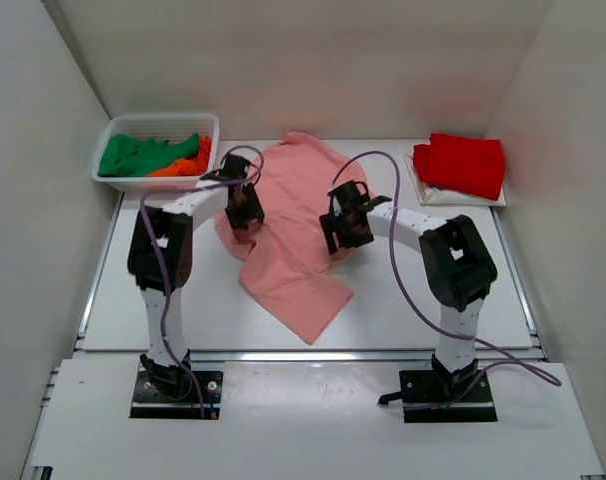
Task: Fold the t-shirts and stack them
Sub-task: Flatten out the tshirt
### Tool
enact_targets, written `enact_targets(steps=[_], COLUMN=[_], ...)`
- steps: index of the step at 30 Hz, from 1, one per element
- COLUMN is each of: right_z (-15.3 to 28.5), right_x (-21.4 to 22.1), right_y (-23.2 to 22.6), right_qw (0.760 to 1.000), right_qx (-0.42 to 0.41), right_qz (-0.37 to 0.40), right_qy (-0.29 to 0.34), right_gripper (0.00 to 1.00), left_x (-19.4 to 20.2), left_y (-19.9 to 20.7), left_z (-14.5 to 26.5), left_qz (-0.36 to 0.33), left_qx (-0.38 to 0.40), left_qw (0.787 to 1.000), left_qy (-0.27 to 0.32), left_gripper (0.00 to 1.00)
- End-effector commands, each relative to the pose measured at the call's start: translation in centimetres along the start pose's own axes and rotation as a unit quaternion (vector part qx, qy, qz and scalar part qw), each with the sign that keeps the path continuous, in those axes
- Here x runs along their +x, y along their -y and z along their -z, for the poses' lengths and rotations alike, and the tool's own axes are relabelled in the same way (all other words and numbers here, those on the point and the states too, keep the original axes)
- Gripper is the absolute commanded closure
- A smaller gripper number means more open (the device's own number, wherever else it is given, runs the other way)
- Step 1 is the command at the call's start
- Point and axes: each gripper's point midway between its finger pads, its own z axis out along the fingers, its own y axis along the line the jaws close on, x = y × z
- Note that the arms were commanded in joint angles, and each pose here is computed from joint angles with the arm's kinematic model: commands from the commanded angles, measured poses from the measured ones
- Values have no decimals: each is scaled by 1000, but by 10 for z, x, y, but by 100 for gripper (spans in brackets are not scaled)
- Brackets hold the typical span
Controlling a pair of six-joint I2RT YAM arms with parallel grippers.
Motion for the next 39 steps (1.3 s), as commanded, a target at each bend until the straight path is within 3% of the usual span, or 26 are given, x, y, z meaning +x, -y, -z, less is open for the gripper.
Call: enact_targets(steps=[1,4,6,9,13,16,17,18,19,21,23,25,26,32,39], right_z=[13,25,38,54,81,114,115,126,129,120,112,99,93,72,61], right_x=[122,149,149,138,99,62,56,47,46,57,64,78,84,100,88], right_y=[-64,-115,-128,-136,-115,-87,-73,-64,-45,-8,31,51,57,56,60], right_qw=[986,982,983,987,996,997,996,994,992,988,981,980,980,976,972], right_qx=[-44,-89,-90,-94,-68,-62,-52,-55,-43,-23,8,36,45,57,53], right_qz=[-21,-1,4,-2,-22,-46,-64,-74,-99,-141,-186,-194,-196,-211,-229], right_qy=[-158,-166,-157,-130,-53,26,35,59,66,59,52,23,9,1,19], right_gripper=[31,32,32,34,33,33,33,33,32,42,73,85,86,68,53], left_x=[-65,-103,-136,-150,-147,-131,-134,-123,-101,-89,-57,-9,14,105,148], left_y=[-4,12,31,37,53,50,59,60,57,59,55,38,33,-32,-69], left_z=[1,-5,1,-7,-5,11,35,50,37,84,98,108,114,113,110], left_qz=[-24,-21,-26,-23,-39,-61,-71,-81,-87,-67,-54,-60,-70,-41,-9], left_qx=[-38,-37,-25,-28,-5,-13,-5,4,5,57,97,94,93,65,49], left_qw=[998,998,997,997,998,997,995,994,994,991,990,991,991,997,999], left_qy=[39,48,74,71,57,41,65,73,65,101,87,69,65,30,22], left_gripper=[42,42,42,42,42,42,42,42,42,43,43,44,43,40,32])
